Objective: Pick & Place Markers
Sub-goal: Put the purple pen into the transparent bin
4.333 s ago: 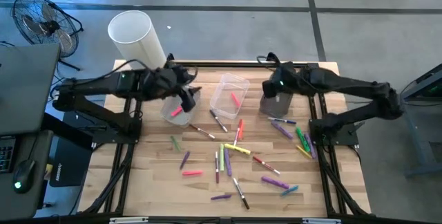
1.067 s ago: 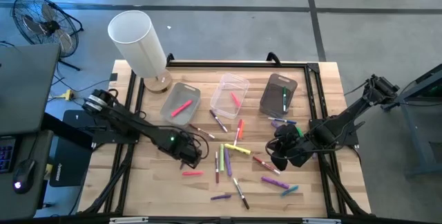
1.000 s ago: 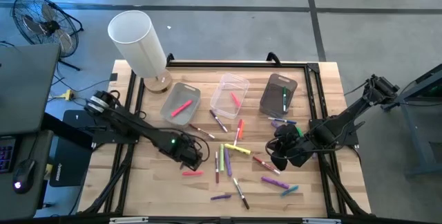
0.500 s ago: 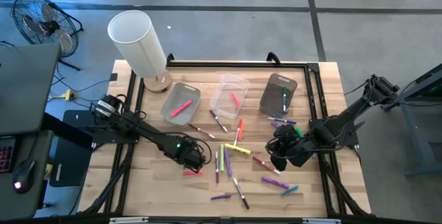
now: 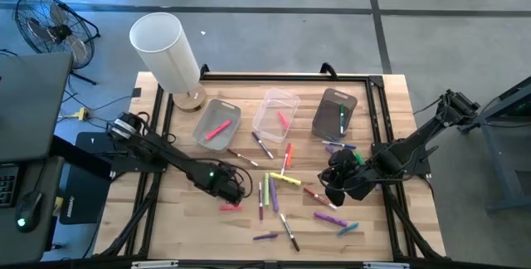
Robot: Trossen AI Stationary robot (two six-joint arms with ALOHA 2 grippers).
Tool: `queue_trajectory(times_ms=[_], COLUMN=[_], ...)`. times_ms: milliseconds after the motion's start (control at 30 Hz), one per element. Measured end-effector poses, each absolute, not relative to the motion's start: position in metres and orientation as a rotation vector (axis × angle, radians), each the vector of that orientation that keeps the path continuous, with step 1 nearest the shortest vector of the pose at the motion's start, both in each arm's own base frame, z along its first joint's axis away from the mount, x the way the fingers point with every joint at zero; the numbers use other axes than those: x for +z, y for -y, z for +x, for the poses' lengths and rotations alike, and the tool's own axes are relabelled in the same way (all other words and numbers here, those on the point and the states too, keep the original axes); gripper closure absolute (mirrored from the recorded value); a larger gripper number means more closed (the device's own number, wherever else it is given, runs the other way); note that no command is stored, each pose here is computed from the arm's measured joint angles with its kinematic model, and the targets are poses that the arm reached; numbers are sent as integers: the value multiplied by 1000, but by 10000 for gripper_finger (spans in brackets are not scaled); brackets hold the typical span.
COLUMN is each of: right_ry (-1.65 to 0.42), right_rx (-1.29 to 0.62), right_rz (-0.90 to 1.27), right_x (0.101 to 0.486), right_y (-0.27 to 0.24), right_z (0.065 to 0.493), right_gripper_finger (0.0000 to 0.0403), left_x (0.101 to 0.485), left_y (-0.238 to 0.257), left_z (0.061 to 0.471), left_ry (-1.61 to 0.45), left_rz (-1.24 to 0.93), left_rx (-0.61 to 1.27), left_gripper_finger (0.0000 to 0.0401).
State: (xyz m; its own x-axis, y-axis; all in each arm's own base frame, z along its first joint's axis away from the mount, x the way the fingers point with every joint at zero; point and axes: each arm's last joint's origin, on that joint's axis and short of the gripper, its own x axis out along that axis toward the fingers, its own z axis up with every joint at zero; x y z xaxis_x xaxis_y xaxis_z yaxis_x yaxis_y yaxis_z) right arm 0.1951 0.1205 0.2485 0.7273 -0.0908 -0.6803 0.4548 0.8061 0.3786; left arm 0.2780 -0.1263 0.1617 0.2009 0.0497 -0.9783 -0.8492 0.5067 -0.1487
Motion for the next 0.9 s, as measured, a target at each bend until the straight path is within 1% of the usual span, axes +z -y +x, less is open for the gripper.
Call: queue_trajectory(times_ms=[300,467,600,733,833,900], right_ry=[-691,-686,-684,-673,-668,-661], right_rx=[-314,-306,-299,-299,-297,-302], right_rz=[569,559,546,551,556,554], right_x=[249,250,250,251,251,251], right_y=[-121,-121,-121,-121,-122,-122], right_z=[196,196,197,197,197,198], right_gripper_finger=[403,403,402,403,402,403], left_x=[214,257,295,324,334,332], left_y=[120,109,81,41,5,-19], left_z=[276,292,311,329,341,351], left_ry=[-983,-938,-883,-822,-812,-834], left_rz=[-881,-801,-716,-639,-611,-591], left_rx=[667,598,549,516,493,479], left_gripper_finger=[372,372,372,372,372,372])
